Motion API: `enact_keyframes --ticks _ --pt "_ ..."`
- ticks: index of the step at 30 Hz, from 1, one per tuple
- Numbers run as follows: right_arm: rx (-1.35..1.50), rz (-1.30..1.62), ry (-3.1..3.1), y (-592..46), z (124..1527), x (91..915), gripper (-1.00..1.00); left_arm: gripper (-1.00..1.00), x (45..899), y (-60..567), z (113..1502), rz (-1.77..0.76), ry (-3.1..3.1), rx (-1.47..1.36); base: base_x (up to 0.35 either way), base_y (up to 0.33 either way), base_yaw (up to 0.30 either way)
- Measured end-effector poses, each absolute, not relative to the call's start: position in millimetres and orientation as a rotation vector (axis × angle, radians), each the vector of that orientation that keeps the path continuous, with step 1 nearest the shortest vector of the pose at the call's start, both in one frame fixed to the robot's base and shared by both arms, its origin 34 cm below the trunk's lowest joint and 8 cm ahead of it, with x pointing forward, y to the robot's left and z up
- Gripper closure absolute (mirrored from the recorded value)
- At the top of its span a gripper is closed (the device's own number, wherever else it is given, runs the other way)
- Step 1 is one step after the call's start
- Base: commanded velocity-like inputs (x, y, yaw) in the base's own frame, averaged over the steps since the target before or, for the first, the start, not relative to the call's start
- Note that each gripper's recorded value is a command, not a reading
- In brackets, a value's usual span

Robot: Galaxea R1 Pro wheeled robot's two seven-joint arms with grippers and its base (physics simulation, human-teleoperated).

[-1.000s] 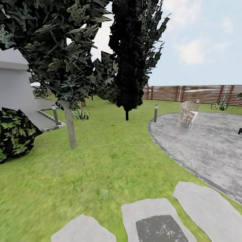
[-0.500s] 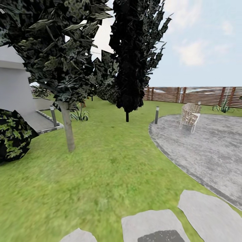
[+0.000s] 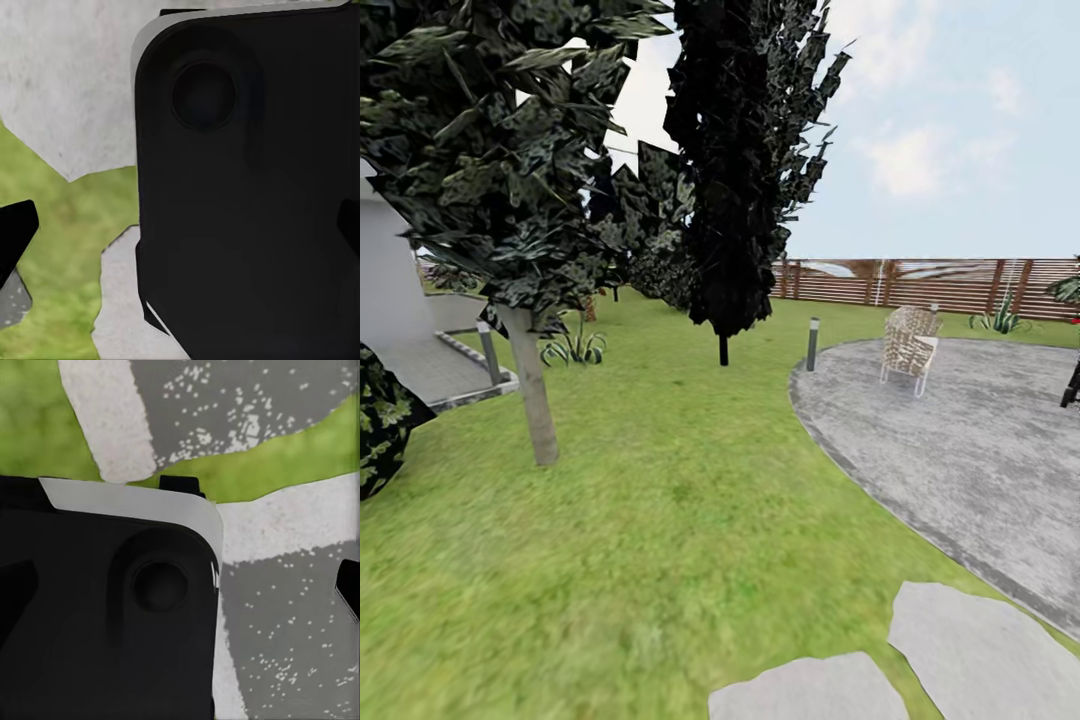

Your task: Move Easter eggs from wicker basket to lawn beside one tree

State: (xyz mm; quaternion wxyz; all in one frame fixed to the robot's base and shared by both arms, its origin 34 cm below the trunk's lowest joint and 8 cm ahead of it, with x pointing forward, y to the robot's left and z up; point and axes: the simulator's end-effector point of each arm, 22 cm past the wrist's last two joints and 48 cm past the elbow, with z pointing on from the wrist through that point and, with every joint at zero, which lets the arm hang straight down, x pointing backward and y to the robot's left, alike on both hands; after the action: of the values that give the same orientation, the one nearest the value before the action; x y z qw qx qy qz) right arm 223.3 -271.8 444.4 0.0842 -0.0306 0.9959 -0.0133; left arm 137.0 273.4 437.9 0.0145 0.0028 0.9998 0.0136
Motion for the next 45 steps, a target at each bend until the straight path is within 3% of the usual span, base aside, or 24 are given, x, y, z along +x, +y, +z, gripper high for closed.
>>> enact_keyframes --ticks 37,45 --pt "-0.093 -0.039 2.972 -271.1 444.4 223.3 -1.0 -1.0 137.0 273.4 437.9 0.042 3.112 0.009 0.342 0.0 -0.002" --pt "-0.093 -0.038 2.97 -271.1 444.4 223.4 -1.0 -1.0 137.0 273.3 437.9 0.042 3.112 0.009 0.342 0.0 -0.229"
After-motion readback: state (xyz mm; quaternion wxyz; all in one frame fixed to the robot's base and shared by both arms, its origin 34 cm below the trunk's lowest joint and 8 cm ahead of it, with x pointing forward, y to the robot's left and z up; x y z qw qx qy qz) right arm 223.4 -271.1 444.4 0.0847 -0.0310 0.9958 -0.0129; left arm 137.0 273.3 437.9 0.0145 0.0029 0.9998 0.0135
